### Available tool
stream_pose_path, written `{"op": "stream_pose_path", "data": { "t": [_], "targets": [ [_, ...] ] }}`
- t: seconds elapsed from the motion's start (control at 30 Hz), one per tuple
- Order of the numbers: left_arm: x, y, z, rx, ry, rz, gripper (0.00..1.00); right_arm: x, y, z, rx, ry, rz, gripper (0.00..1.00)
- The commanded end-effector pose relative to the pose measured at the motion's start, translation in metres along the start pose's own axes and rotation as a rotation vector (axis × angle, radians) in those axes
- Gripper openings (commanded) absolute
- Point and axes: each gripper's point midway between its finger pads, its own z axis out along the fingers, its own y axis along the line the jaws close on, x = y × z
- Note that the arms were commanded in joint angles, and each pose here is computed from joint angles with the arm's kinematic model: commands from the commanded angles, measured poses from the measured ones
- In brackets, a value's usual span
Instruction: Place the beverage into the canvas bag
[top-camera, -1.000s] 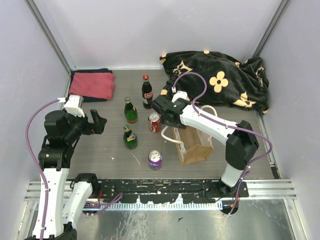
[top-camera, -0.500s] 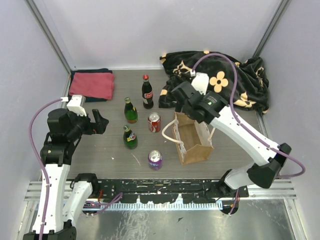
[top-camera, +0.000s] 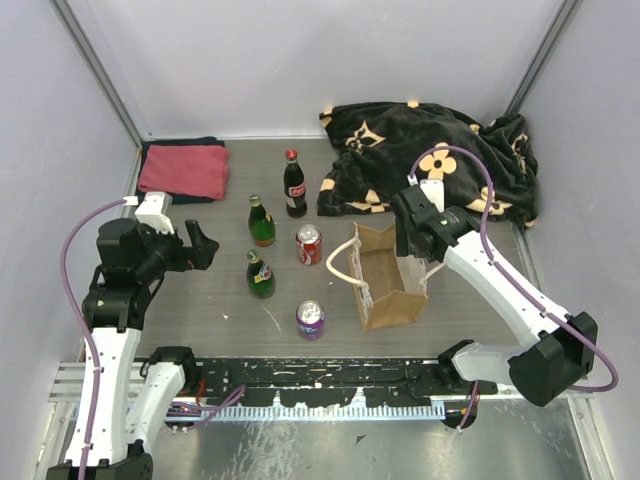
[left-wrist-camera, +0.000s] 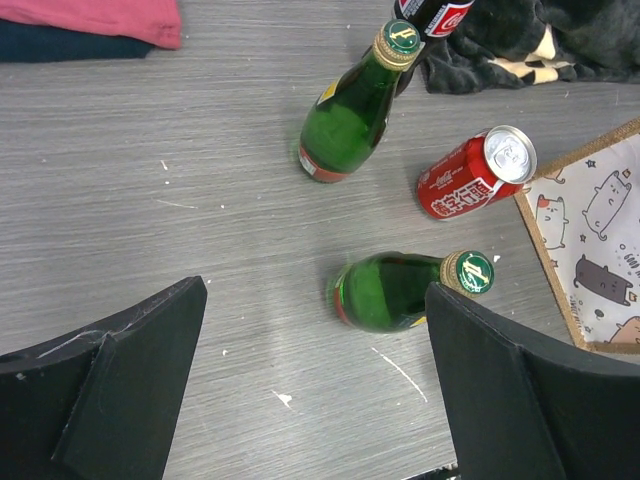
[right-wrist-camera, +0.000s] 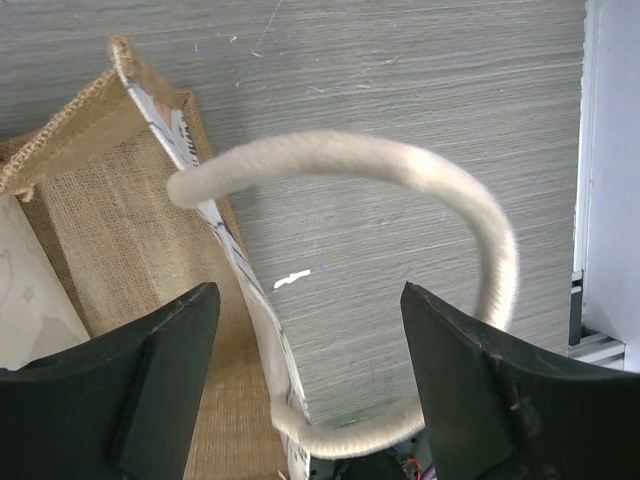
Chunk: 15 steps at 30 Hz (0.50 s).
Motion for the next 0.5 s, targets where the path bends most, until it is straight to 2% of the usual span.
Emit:
{"op": "stream_pose_path", "data": {
  "t": [0.0, 0.13, 0.2, 0.27, 0.3, 0.37, 0.4, 0.47],
  "targets": [
    [0.002, -0.004, 0.001, 0.02, 0.009, -0.036, 0.98, -0.002, 0.01, 0.011, -0.064, -0.042, -0.018, 0.78],
    [0.001, -0.005, 0.001, 0.022, 0.01, -0.04, 0.98, 0.009, 0.018, 0.018, -0.101, -0.028, -0.011, 0.68],
    [0.001, -0.005, 0.001, 0.021, 0.011, -0.04, 0.98, 0.012, 0.021, 0.018, -0.121, -0.024, -0.004, 0.59],
    [0.001, -0.004, 0.002, 0.018, 0.013, -0.042, 0.98, 0.015, 0.023, 0.016, -0.139, -0.017, 0.007, 0.46],
    [0.002, -0.004, 0.002, 0.018, 0.016, -0.044, 0.98, 0.015, 0.024, 0.015, -0.148, -0.018, 0.017, 0.29],
    [0.002, -0.004, 0.002, 0.019, 0.016, -0.046, 0.98, 0.013, 0.026, 0.01, -0.167, -0.022, 0.055, 0.1],
    [0.002, -0.004, 0.003, 0.02, 0.017, -0.048, 0.98, 0.012, 0.027, 0.009, -0.174, -0.024, 0.071, 0.03],
    [0.003, -0.004, 0.003, 0.022, 0.018, -0.049, 0.98, 0.013, 0.028, 0.007, -0.177, -0.014, 0.095, 0.01]
  ]
}}
